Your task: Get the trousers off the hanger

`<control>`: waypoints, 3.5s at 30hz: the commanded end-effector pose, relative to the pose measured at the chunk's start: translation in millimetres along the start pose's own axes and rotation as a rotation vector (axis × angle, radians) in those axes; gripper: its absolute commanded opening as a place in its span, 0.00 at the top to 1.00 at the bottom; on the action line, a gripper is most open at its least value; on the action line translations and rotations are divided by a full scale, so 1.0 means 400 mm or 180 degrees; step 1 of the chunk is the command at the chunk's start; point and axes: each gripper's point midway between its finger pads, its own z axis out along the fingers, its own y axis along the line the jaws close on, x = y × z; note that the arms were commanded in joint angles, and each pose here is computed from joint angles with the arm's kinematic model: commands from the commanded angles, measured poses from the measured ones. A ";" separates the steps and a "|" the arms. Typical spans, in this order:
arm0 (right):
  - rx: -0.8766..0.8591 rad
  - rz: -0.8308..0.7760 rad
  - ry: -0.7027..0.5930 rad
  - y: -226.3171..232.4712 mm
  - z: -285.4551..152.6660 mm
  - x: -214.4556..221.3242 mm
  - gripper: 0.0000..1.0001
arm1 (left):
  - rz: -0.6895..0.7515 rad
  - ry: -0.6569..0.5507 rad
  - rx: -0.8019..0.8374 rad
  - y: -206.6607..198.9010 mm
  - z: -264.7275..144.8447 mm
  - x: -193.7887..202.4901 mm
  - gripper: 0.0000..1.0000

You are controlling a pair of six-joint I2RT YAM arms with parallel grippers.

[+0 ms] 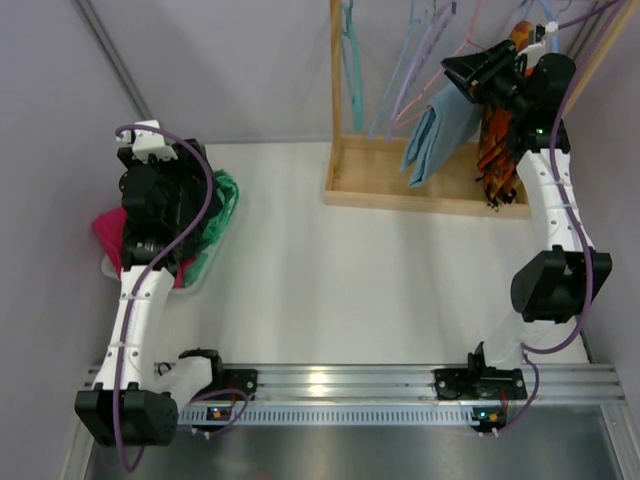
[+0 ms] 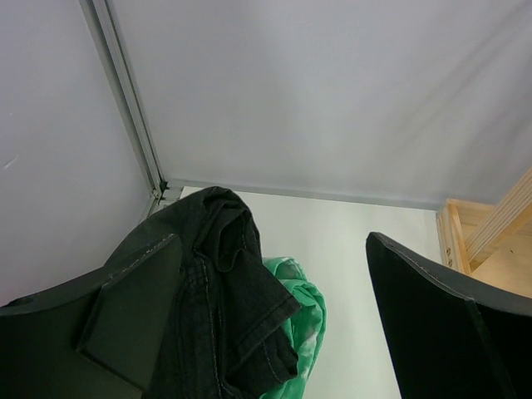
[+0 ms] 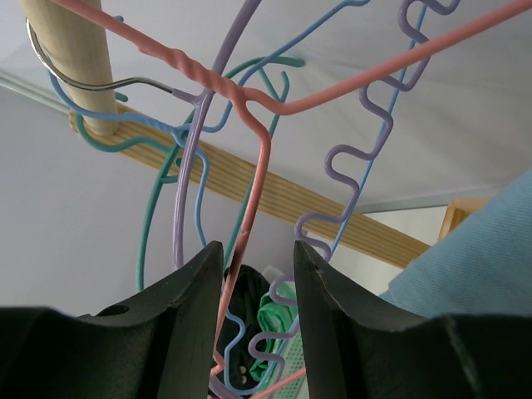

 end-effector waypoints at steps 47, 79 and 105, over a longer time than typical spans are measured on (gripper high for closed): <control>-0.1831 -0.1012 -0.0405 0.517 -0.197 -0.015 1.00 | 0.0009 -0.0146 0.0149 -0.025 -0.004 -0.048 0.02; -0.2144 -0.1048 0.0928 0.497 -0.518 0.323 1.00 | 0.1137 -0.0798 0.2879 -0.617 -0.276 0.142 0.04; -0.1380 -0.0517 0.0931 0.487 -0.509 0.302 1.00 | -0.0126 -0.1460 0.2895 -1.040 -0.401 -0.062 0.17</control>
